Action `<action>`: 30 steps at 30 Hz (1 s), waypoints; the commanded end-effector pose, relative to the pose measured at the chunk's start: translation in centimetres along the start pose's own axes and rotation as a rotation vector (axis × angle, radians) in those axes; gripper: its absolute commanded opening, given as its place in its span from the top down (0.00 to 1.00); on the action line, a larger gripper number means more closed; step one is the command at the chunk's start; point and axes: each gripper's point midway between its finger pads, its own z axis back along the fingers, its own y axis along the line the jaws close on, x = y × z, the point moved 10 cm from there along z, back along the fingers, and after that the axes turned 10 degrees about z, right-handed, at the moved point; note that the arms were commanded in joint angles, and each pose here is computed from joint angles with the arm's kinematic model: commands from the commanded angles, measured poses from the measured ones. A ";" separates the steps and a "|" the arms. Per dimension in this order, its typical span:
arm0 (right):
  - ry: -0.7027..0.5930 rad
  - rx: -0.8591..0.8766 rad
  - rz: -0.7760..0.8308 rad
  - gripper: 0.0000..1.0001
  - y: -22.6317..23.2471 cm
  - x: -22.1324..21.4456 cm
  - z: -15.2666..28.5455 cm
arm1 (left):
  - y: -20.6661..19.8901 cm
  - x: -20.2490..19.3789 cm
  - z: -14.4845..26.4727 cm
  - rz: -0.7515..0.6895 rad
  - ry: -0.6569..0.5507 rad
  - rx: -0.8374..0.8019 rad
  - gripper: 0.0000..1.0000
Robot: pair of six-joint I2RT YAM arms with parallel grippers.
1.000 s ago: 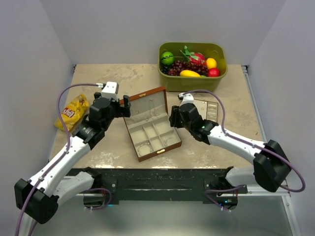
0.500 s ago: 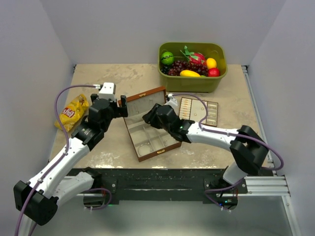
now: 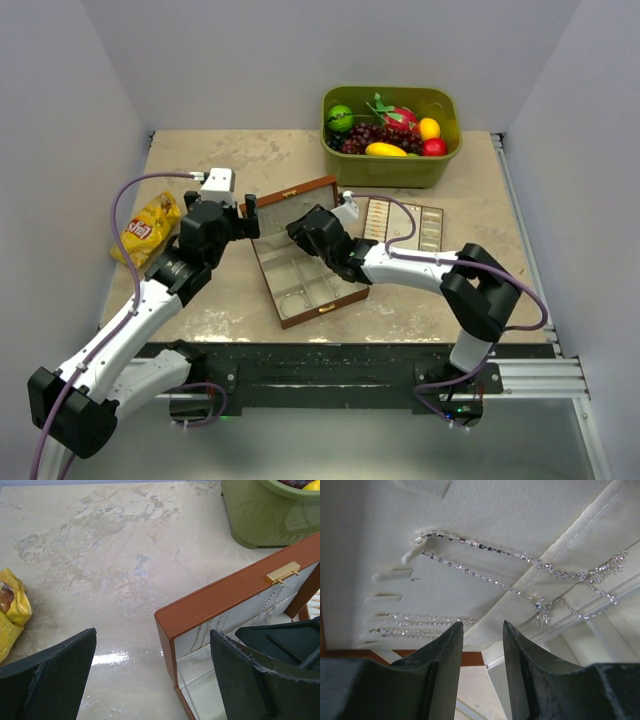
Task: Organize the mixed jewelry
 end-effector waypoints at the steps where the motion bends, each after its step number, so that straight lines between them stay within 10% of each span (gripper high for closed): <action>1: -0.085 0.000 -0.051 0.59 1.7 1.1 -0.9 | -0.2 0.9 0.0 0.026 -0.029 -0.003 0.01; 17: -0.128 -0.057 -0.058 0.63 -0.3 0.5 -2.8 | -0.4 0.8 -0.1 0.024 -0.023 -0.027 0.01; 30: -0.116 -0.015 -0.035 0.97 -0.5 1.4 -2.3 | -0.9 0.8 1.0 -0.034 -0.040 -0.191 0.01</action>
